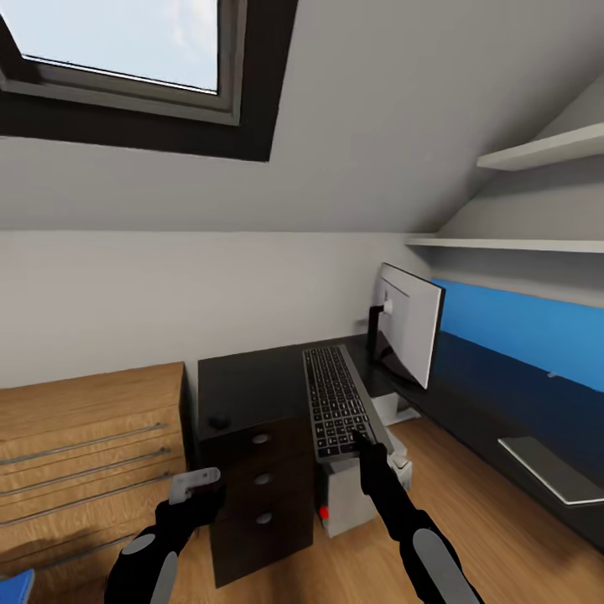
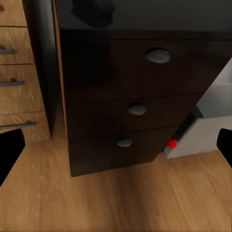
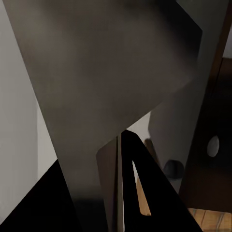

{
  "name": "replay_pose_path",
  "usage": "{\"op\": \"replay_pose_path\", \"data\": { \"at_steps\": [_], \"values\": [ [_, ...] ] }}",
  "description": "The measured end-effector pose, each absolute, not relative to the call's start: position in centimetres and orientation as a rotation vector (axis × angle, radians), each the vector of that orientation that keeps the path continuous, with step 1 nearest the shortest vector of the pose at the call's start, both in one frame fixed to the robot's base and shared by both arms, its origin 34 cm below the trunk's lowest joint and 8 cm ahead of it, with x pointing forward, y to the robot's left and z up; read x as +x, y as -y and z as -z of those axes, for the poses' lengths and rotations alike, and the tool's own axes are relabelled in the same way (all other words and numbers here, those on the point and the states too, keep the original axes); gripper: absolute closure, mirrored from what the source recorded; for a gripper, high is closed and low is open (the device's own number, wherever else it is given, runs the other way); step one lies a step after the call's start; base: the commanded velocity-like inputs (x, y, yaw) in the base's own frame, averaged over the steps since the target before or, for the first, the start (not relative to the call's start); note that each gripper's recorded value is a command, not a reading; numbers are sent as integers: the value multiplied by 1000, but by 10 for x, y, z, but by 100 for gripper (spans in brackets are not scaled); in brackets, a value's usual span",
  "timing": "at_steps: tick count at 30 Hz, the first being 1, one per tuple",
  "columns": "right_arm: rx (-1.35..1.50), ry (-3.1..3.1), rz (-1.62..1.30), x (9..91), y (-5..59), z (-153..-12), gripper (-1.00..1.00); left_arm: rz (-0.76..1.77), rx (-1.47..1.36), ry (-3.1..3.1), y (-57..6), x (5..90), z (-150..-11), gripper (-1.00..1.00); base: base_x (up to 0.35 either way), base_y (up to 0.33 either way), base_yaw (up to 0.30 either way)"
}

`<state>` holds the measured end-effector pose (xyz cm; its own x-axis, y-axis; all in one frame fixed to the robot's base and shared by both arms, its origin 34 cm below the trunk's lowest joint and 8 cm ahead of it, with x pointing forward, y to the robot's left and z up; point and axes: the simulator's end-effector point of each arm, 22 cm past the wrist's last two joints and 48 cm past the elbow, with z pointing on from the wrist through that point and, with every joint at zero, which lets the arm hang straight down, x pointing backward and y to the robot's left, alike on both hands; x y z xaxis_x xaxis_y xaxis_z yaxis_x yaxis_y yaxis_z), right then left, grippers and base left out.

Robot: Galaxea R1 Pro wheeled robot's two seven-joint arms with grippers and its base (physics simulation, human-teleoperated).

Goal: In the bedroom, organize the workspace by keeping the computer under the desk, ensuring the monitor is on the desk, placing the keyboard on the desk next to the monitor, placing the mouse on the desk next to the keyboard, moving the folder from the swivel chair onto the desk next to the mouse, stacking the notebook on top of the folder with the pen on top of the notebook, and positioning the swivel chair next to the desk.

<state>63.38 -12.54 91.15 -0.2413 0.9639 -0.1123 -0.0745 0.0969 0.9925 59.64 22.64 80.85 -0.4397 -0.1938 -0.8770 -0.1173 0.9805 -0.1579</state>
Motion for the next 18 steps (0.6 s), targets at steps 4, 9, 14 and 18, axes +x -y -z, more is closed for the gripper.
{"op": "replay_pose_path", "data": {
  "at_steps": [4, 9, 14, 18],
  "values": [
    [954, -1385, -1337, 633, 125, -914, 100, 89, -220, -2027, -226, 596, -811, -100, 0, -89, 199],
    [967, -1399, -1332, 633, 123, -911, 100, 89, -219, -2022, -226, 596, -813, -100, 0, -21, 197],
    [983, -1420, -1317, 632, 122, -908, 100, 90, -219, -2016, -226, 596, -816, -100, 0, -1, 193],
    [980, -1418, -1319, 631, 122, -910, 100, 90, -218, -2011, -226, 596, -818, -100, 0, 0, 193]
  ]
}}
